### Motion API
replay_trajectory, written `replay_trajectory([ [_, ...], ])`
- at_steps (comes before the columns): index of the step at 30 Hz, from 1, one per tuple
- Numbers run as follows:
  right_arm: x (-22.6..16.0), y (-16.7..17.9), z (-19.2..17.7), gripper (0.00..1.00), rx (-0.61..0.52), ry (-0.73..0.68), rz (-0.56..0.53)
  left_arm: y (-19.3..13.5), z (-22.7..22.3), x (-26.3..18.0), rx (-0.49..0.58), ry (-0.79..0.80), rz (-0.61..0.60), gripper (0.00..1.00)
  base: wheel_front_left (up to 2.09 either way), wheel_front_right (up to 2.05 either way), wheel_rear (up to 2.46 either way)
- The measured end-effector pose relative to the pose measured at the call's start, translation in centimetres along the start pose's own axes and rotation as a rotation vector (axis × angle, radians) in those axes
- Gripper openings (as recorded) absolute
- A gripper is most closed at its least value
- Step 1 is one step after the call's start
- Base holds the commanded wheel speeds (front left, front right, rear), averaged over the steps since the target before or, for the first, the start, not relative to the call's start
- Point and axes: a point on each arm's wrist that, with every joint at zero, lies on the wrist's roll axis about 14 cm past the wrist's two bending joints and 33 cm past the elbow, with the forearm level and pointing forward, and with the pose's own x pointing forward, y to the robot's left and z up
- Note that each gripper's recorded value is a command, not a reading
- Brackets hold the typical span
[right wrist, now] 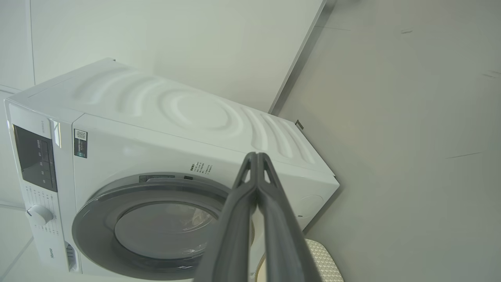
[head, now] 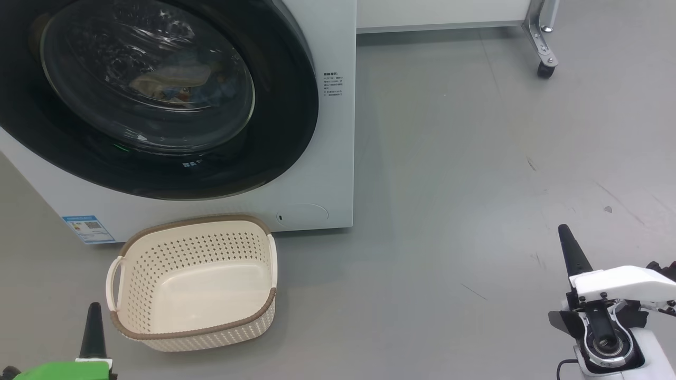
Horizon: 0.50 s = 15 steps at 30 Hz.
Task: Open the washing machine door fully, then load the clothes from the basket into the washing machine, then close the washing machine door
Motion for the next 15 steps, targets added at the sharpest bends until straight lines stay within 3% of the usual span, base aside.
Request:
replay_trajectory([
  [15,-0.33,0.31,1.04,0.0,0.189,-0.022,0.009,-0.31,0.39,0.07,-0.189,-0.001,-0.005,0.0,0.0,0.0,0.0],
])
